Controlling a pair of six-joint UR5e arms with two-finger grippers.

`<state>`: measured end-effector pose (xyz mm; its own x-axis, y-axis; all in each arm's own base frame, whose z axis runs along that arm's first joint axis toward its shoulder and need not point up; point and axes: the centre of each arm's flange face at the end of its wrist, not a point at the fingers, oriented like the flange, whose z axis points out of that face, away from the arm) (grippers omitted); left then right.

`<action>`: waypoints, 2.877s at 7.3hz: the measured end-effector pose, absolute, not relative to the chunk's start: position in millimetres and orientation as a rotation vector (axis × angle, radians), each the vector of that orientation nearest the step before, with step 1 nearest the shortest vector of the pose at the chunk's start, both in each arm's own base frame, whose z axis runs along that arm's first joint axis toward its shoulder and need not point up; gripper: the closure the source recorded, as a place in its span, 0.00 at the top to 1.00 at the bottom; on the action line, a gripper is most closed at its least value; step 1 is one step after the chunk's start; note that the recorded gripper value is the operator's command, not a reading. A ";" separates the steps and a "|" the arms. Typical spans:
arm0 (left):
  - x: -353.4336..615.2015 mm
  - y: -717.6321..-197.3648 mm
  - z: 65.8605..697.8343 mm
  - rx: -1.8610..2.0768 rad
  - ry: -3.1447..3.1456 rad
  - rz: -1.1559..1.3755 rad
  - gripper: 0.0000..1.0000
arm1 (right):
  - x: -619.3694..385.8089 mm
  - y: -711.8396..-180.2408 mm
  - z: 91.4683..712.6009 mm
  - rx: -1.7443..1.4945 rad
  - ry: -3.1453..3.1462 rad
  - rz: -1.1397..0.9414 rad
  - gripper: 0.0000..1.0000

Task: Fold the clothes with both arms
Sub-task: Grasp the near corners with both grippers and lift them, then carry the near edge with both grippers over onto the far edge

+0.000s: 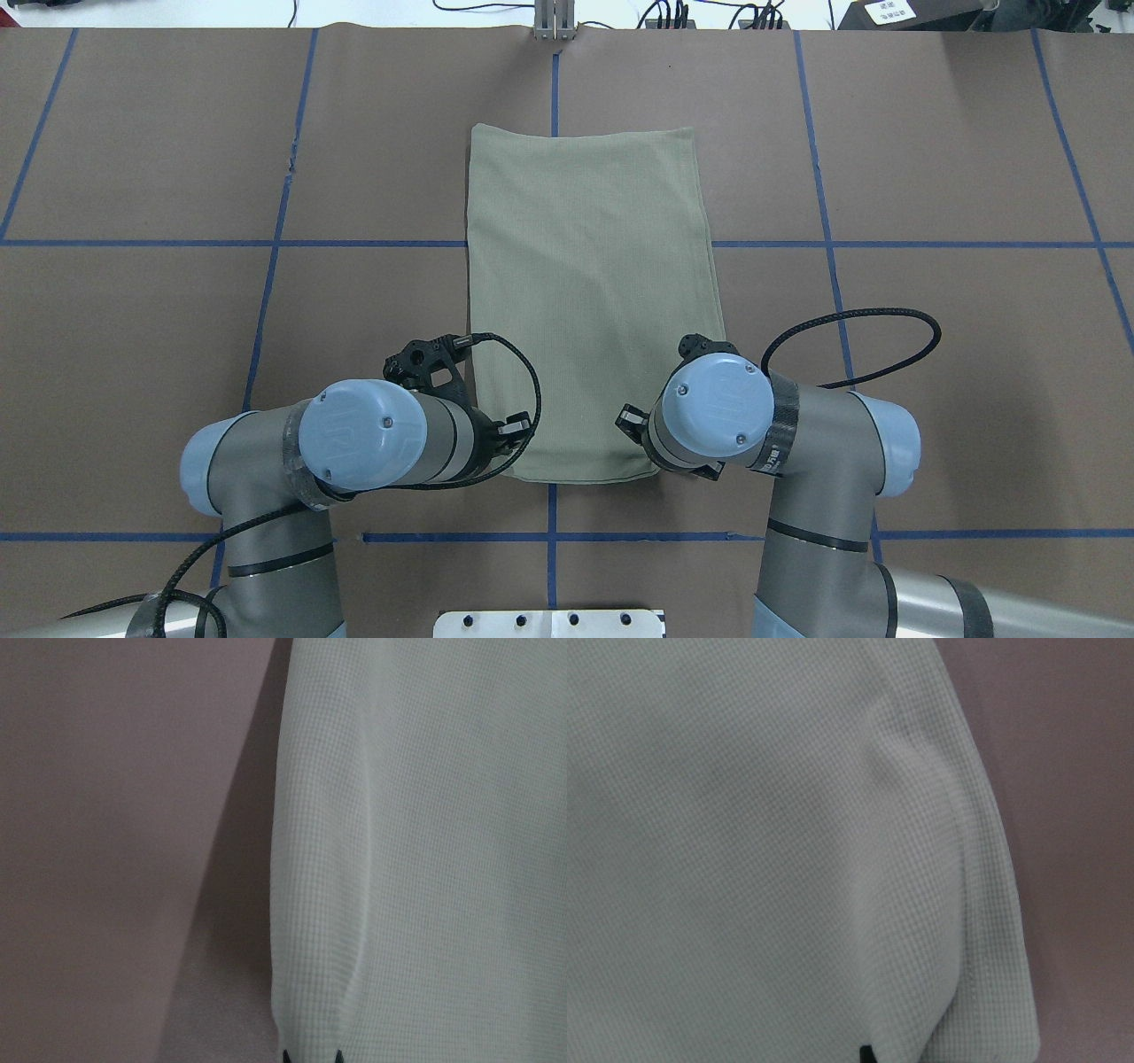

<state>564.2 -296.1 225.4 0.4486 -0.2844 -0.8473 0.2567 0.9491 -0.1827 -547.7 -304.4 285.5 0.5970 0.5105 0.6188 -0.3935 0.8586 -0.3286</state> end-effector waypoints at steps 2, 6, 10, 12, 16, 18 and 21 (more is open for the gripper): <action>553.8 -280.0 214.1 -0.037 1.085 -0.316 0.00 | -531.6 -296.9 268.4 -0.168 -0.815 0.512 0.00; 497.5 -212.1 210.8 -0.093 1.098 -0.241 0.00 | -484.1 -231.4 209.2 -0.253 -0.962 0.380 0.00; 489.7 -222.7 190.4 -0.101 1.091 -0.240 0.00 | -467.3 -251.6 207.4 -0.255 -0.979 0.405 0.00; 484.2 -296.0 179.8 -0.023 1.094 -0.326 0.00 | -469.9 -297.7 211.5 -0.216 -0.965 0.484 0.00; 485.1 -399.5 190.4 0.054 1.051 -0.413 0.00 | -487.3 -382.9 218.3 -0.151 -0.975 0.594 0.00; 497.1 -420.4 198.3 0.065 1.056 -0.428 0.00 | -498.0 -429.7 212.2 -0.115 -0.970 0.625 0.00; 506.1 -457.5 201.6 0.076 1.035 -0.480 1.00 | -515.7 -508.3 210.3 -0.090 -0.932 0.702 1.00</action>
<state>506.1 -457.5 201.6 0.4173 -0.3463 -0.8402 0.4170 0.8944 -0.1616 -515.7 -508.3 210.3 0.3935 0.5893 0.7056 -0.5148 0.7772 -0.3620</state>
